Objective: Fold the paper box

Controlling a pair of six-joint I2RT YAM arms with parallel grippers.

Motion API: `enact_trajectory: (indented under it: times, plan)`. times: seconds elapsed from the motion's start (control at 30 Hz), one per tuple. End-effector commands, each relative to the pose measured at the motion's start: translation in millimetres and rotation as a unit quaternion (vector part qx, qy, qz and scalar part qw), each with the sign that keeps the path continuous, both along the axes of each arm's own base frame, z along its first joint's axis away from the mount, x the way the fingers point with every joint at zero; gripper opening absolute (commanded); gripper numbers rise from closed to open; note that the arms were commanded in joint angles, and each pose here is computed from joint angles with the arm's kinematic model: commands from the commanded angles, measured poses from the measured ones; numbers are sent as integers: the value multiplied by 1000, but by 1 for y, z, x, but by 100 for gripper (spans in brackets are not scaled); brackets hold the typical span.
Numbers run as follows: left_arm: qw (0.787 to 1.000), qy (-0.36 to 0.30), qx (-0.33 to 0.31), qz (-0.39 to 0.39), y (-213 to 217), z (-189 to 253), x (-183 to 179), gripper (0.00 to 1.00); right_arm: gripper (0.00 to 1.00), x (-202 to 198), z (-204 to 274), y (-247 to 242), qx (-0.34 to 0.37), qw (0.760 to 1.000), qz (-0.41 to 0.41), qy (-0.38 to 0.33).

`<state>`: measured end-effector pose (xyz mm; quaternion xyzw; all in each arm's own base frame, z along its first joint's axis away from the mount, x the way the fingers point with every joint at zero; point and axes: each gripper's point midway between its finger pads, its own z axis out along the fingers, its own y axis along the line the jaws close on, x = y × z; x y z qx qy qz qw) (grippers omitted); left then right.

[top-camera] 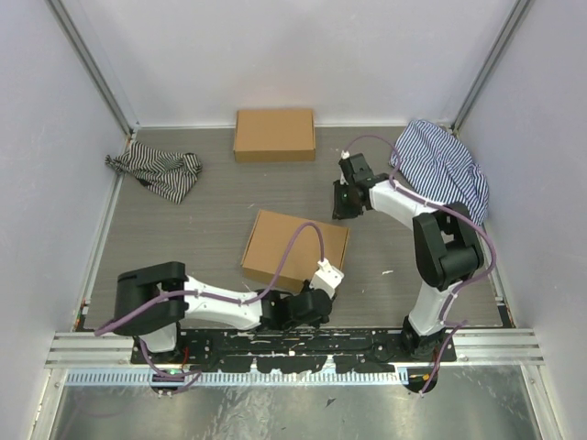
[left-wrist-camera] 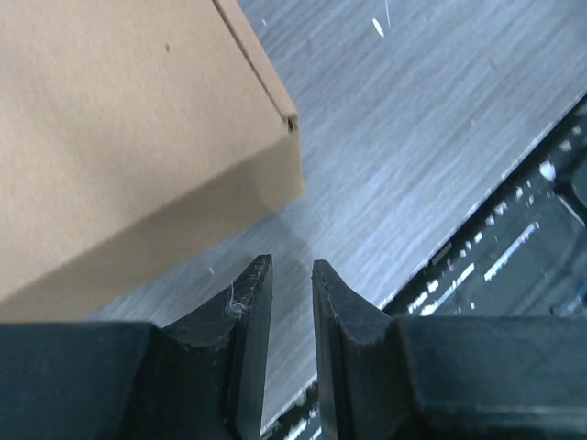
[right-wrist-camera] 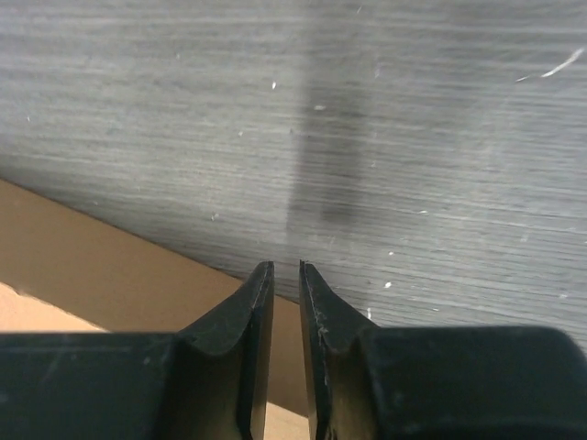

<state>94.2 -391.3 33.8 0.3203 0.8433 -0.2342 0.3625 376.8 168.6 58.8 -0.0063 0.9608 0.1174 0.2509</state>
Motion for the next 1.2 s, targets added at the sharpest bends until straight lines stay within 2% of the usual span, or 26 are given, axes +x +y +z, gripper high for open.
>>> enact_trajectory:
  times: [0.0, 0.13, 0.37, 0.57, 0.73, 0.83, 0.97, 1.17]
  plan:
    - [997, -55, -3, 48, -17, 10, 27, 30, 23, 0, 1, 25, 56, 998, 42, 0]
    - [995, -68, -4, 76, -20, 4, 41, 28, 22, -8, -11, 39, 81, 993, 83, 28]
    - [984, -56, 18, 166, 7, -24, 91, 23, 21, -25, -17, 71, 111, 980, 155, 51]
    - [983, -53, 9, 173, 5, -19, 111, 23, 21, -21, -21, 79, 105, 980, 160, 52]
    - [985, -50, 3, 164, 0, -6, 111, 23, 22, -2, -15, 76, 82, 987, 135, 31]
    - [986, -44, 0, 160, 7, 1, 105, 29, 25, 9, -1, 72, 69, 990, 119, 5]
    - [987, -47, -11, 152, 15, 21, 94, 49, 40, 26, 29, 61, 44, 994, 92, -47]
    - [987, -86, -28, 135, 14, 75, 88, 61, 52, 50, 92, 41, 19, 989, 42, -141]
